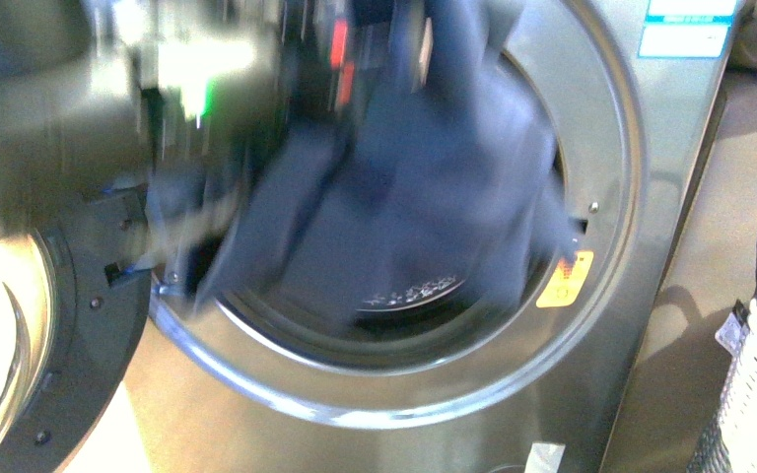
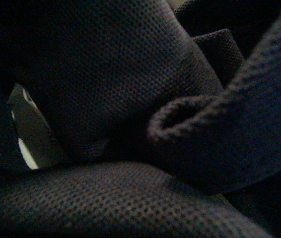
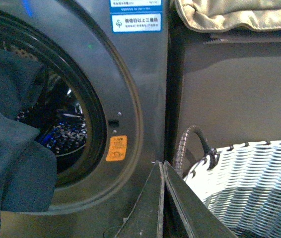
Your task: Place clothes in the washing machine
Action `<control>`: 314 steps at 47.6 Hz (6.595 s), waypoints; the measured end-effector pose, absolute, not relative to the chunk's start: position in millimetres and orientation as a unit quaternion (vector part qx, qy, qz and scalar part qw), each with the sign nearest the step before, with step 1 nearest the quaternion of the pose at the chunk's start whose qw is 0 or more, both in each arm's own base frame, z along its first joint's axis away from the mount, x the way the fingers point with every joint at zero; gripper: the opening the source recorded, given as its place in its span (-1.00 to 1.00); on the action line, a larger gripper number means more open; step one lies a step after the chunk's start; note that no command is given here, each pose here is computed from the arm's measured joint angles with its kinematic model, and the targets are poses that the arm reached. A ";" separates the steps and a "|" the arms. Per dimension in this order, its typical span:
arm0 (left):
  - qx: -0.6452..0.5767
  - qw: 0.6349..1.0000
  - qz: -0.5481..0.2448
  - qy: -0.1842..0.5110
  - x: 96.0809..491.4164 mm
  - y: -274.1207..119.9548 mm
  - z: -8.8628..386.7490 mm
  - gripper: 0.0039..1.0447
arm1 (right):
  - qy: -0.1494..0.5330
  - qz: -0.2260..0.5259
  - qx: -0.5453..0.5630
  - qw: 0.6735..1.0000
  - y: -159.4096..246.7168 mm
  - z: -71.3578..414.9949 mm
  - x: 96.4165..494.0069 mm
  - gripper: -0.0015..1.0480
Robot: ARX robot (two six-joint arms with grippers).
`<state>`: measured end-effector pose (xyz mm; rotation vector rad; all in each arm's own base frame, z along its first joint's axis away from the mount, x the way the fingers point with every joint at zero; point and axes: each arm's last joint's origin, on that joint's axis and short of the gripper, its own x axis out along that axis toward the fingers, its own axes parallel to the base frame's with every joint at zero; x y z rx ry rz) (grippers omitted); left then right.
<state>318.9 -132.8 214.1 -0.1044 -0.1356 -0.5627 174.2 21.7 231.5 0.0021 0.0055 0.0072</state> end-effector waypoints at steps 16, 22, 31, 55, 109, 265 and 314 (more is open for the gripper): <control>-0.049 0.969 -0.234 -0.067 351.1 -133.7 194.8 -0.70 | 0.003 0.004 0.001 1.000 10.3 204.7 152.8 -0.95; -0.046 0.973 -0.219 -0.066 367.2 -136.3 187.5 -0.70 | 0.003 0.008 0.001 1.000 2.9 198.2 147.1 -0.95; -0.034 0.979 -0.192 -0.067 401.6 -143.4 168.8 -0.70 | 0.003 0.000 0.001 1.000 0.2 187.6 136.5 -0.95; -0.013 0.991 -0.116 -0.069 488.5 -150.4 163.3 -0.70 | 0.002 0.000 0.001 1.000 0.2 175.6 121.1 -0.95; 0.062 0.997 -0.049 -0.009 561.6 -164.4 126.6 -0.70 | -0.001 0.000 0.001 1.000 0.2 165.0 97.7 -0.95; -0.001 1.000 -0.011 0.002 160.0 -5.1 194.7 -0.94 | -0.001 0.001 0.001 1.000 0.2 165.0 97.7 0.86; -0.001 1.000 -0.001 -0.005 112.8 -0.2 169.4 -0.94 | -0.001 0.001 0.001 1.000 0.2 165.0 97.7 0.86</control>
